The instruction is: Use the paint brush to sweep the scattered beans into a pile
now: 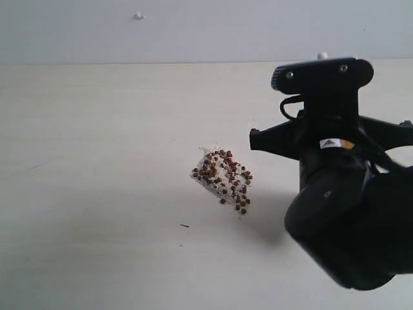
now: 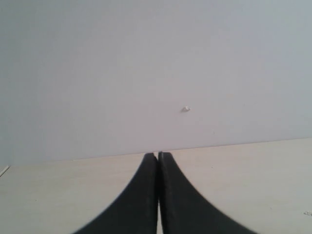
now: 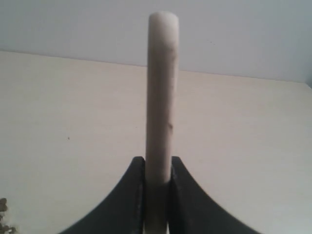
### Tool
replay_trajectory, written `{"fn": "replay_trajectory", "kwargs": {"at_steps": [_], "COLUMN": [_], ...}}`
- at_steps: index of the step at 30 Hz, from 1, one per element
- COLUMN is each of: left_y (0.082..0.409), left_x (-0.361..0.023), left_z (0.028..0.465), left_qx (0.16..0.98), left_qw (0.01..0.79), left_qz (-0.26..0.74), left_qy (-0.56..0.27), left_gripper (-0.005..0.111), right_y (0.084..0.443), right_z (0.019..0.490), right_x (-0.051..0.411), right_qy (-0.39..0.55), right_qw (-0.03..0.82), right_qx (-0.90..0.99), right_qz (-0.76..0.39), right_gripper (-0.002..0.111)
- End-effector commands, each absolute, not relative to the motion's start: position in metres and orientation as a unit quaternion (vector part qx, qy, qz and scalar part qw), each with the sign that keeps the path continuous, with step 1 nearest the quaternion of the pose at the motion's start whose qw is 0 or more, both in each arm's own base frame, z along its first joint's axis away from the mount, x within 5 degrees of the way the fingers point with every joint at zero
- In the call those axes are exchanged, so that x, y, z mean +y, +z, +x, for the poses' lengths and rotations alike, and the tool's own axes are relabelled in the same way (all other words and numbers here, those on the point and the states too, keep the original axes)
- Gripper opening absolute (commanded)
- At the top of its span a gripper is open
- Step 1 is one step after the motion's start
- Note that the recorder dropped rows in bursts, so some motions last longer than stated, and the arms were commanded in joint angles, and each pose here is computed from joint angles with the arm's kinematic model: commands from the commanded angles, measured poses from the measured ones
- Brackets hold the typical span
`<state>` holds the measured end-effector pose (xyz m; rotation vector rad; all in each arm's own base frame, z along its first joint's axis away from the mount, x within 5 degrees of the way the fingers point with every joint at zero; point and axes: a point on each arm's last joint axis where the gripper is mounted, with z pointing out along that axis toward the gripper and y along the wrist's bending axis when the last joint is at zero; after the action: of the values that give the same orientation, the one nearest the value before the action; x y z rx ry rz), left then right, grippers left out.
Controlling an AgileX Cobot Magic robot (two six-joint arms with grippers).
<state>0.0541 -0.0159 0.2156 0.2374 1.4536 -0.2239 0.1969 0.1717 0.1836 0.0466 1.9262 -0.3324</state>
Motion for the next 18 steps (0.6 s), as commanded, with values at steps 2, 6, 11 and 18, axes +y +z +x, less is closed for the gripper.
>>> {"fn": "replay_trajectory", "kwargs": {"at_steps": [2, 6, 11, 18], "left_y": [0.215, 0.215, 0.215, 0.215], "left_x": [-0.015, -0.015, -0.015, -0.017], "left_z": [0.054, 0.054, 0.054, 0.053], "left_qx": [0.661, 0.661, 0.661, 0.659], "left_qw": [0.736, 0.736, 0.736, 0.735], "left_qz": [0.104, 0.104, 0.104, 0.113], "left_qy": [-0.102, -0.102, -0.102, -0.112], "left_gripper": [0.000, 0.000, 0.000, 0.000], "right_y": [0.162, 0.150, 0.143, 0.138], "right_z": [0.186, 0.186, 0.196, 0.210], "right_x": [0.179, 0.197, 0.223, 0.255], "right_qy": [-0.164, -0.164, -0.165, -0.162], "right_qw": [0.557, 0.552, 0.546, 0.547], "right_qx": [0.813, 0.817, 0.821, 0.821], "right_qz": [0.039, 0.035, 0.024, 0.018], "right_gripper": [0.000, 0.000, 0.000, 0.000]}}
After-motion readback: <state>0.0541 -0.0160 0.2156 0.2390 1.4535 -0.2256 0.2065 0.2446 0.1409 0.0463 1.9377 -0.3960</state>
